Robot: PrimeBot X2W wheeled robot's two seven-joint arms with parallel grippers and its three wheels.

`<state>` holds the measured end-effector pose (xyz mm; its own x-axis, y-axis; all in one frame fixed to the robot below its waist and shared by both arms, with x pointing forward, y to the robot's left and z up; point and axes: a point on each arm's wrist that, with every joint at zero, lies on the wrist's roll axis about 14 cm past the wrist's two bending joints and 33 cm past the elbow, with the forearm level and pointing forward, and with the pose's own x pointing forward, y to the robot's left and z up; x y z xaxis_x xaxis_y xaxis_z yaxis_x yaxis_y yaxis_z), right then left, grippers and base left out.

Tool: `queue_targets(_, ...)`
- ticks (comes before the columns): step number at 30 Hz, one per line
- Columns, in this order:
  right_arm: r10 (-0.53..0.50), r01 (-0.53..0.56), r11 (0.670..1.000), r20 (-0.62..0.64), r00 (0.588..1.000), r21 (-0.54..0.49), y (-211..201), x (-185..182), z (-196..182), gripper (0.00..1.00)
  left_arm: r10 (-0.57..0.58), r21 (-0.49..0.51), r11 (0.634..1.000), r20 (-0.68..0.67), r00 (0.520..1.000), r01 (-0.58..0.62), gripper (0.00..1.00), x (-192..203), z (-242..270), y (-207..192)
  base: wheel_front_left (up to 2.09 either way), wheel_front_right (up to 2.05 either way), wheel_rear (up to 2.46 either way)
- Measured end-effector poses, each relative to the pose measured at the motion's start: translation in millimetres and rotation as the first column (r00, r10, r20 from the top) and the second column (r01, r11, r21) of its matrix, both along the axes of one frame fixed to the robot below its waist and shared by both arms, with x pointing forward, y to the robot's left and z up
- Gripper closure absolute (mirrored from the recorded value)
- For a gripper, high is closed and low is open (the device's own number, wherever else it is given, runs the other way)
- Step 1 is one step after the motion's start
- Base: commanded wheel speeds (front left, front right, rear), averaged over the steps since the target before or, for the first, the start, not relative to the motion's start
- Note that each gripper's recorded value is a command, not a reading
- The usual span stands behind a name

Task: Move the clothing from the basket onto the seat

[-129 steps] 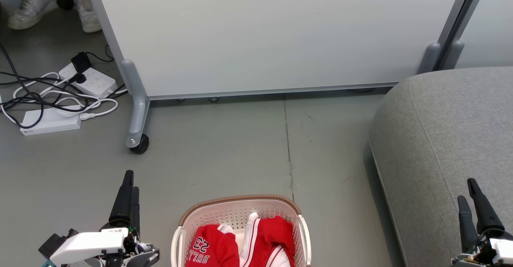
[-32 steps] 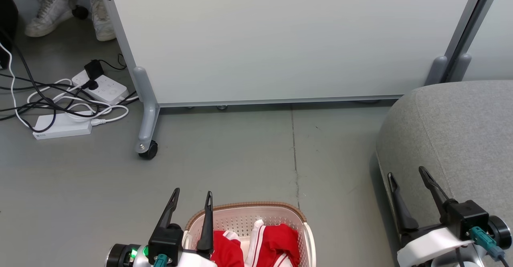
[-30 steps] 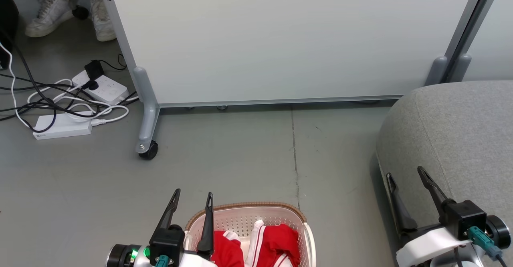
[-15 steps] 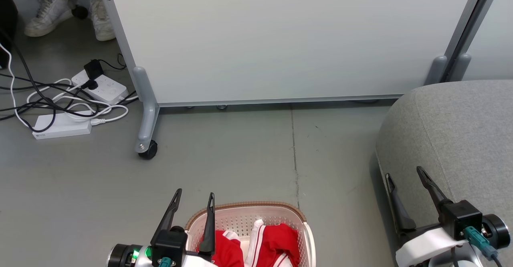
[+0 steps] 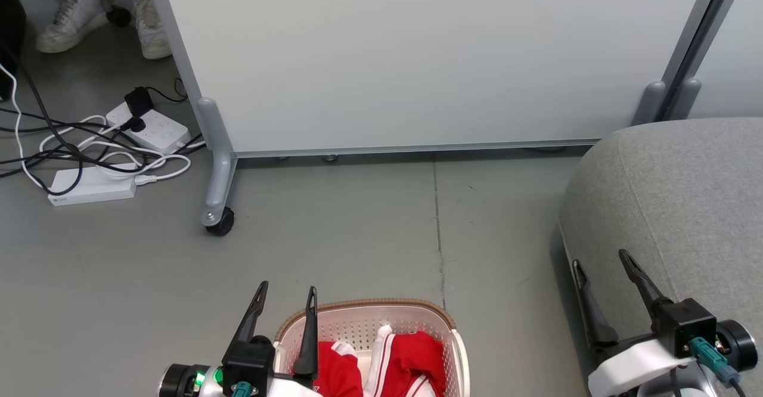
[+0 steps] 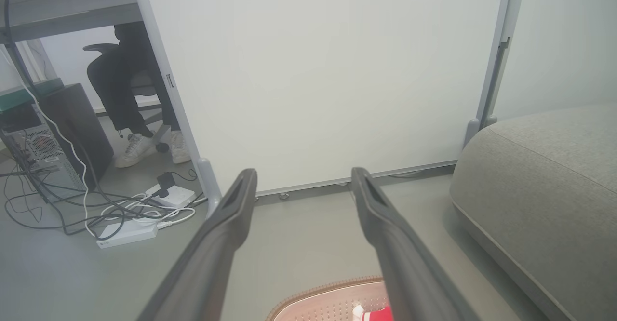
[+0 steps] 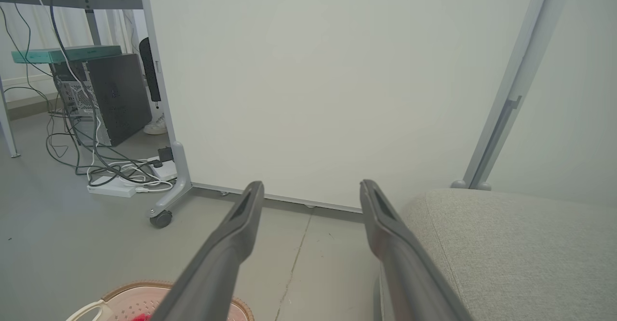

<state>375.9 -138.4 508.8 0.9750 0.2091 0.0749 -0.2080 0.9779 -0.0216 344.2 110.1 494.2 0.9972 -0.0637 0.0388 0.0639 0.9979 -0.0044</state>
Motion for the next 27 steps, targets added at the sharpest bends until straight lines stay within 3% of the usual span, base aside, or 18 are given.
queue_targets(9,-0.001,0.001,1.0,-0.006,1.0,0.001,-1,0,-2,0.0,-0.008,0.004,1.0,-0.016,1.0,0.008,0.0,0,-5,-2,0.0,0.0,0.0)
queue_targets(19,-0.019,0.015,0.998,-0.057,0.998,-0.062,-19,4,-21,0.0,-0.092,0.048,0.994,-0.171,0.981,0.102,0.0,-2,-55,-26,0.0,0.0,0.0)
queue_targets(22,-0.052,0.046,0.995,-0.069,0.996,-0.084,-38,26,-27,0.0,-0.183,0.096,0.972,-0.273,0.944,0.216,0.0,12,-89,-51,0.0,0.0,0.0)
queue_targets(27,-0.086,0.068,0.991,-0.158,0.984,-0.112,-59,54,-66,0.0,-0.324,0.136,0.891,-0.477,0.817,0.432,0.0,24,-162,-82,0.0,0.0,0.0)
